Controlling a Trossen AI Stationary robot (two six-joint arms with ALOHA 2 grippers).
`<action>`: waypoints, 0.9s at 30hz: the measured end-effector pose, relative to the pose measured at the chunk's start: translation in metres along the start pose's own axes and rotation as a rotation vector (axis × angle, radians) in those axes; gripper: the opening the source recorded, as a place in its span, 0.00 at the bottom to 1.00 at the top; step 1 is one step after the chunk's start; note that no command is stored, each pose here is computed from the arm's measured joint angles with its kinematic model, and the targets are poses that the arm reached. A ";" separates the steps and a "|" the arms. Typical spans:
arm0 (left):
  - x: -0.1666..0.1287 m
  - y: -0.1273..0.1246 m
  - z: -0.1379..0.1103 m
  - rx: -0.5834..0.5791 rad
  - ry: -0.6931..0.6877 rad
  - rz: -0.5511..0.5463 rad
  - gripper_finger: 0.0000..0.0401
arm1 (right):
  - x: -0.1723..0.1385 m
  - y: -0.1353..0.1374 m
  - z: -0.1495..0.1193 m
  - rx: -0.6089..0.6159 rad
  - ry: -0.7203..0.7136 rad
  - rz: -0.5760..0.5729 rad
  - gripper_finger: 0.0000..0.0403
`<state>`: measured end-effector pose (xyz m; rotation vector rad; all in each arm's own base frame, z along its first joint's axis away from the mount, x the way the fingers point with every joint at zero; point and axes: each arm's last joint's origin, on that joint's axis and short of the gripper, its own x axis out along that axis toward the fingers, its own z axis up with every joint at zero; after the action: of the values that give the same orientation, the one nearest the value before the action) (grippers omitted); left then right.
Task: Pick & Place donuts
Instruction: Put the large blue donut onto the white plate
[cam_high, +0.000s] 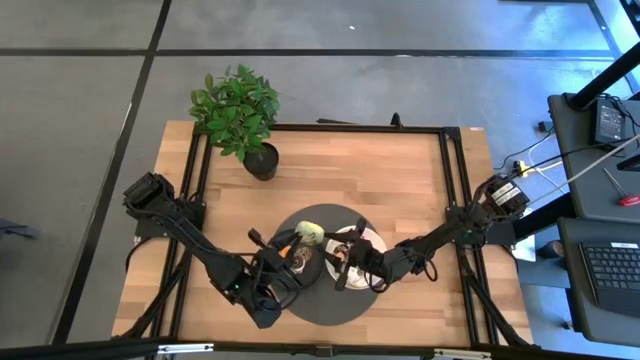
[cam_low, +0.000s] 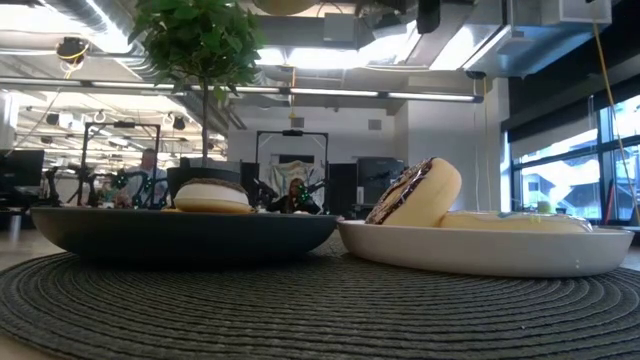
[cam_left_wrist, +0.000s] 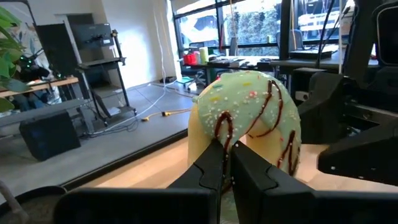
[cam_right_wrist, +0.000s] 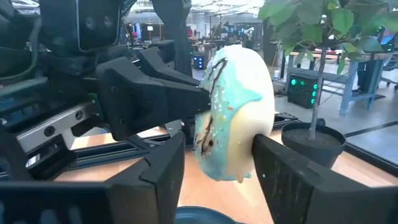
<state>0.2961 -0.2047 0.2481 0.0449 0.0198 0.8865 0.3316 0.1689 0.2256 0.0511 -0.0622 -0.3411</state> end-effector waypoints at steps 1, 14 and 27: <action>0.000 0.000 0.000 -0.002 0.000 0.000 0.04 | 0.001 -0.001 0.000 0.000 0.000 -0.003 0.46; 0.000 0.000 0.000 0.019 0.000 0.000 0.04 | 0.005 -0.004 0.000 -0.002 0.000 -0.010 0.19; -0.005 0.000 0.002 0.098 0.001 -0.017 0.16 | 0.005 -0.004 0.000 0.008 0.000 -0.014 0.11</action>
<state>0.2928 -0.2086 0.2497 0.1354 0.0639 0.8686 0.3345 0.1633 0.2254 0.0593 -0.0631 -0.3549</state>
